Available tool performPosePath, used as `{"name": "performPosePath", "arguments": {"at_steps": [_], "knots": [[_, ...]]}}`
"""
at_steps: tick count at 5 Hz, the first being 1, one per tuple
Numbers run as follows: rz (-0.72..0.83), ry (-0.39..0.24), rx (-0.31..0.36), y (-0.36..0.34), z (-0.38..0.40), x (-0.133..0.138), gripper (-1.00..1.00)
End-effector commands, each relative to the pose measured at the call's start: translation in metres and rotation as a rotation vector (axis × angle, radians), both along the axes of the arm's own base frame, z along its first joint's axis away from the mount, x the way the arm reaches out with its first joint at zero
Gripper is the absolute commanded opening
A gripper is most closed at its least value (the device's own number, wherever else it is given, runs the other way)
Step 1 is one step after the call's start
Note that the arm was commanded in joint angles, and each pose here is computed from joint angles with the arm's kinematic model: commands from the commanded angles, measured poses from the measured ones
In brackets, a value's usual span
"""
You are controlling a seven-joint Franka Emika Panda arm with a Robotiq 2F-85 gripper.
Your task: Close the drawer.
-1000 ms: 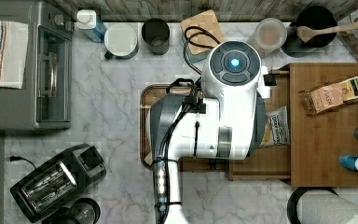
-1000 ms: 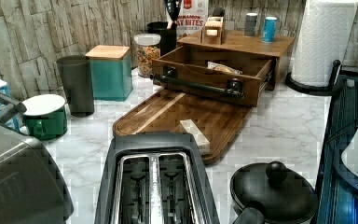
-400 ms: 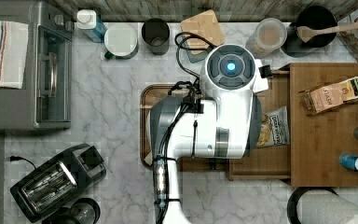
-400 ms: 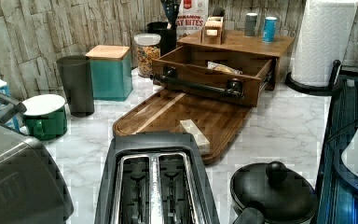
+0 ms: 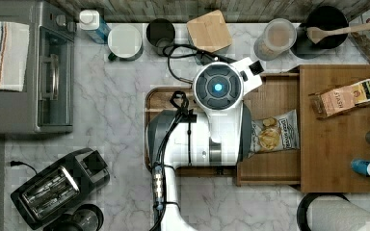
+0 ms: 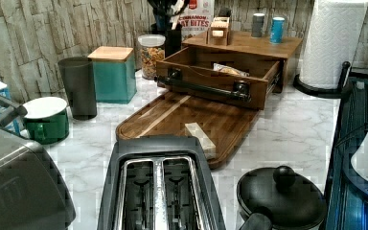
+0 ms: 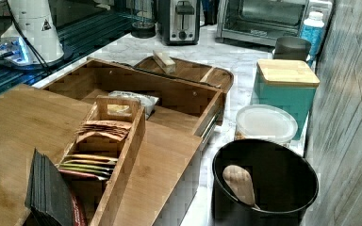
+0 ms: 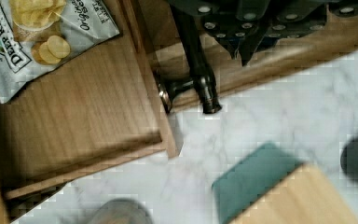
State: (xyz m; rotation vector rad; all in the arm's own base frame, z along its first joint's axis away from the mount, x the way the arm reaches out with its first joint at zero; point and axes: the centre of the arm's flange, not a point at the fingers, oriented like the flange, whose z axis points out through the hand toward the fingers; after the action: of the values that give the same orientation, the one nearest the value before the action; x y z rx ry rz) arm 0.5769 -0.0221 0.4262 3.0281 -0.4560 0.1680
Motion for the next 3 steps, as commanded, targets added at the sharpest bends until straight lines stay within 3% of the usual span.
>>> {"name": "performPosePath", "arguments": {"at_steps": [1, 3], "knots": [[0.367, 0.089, -0.145, 0.05, -0.082, -0.019, -1.0], [0.344, 0.143, -0.213, 0.051, -0.122, -0.017, -1.0]]}}
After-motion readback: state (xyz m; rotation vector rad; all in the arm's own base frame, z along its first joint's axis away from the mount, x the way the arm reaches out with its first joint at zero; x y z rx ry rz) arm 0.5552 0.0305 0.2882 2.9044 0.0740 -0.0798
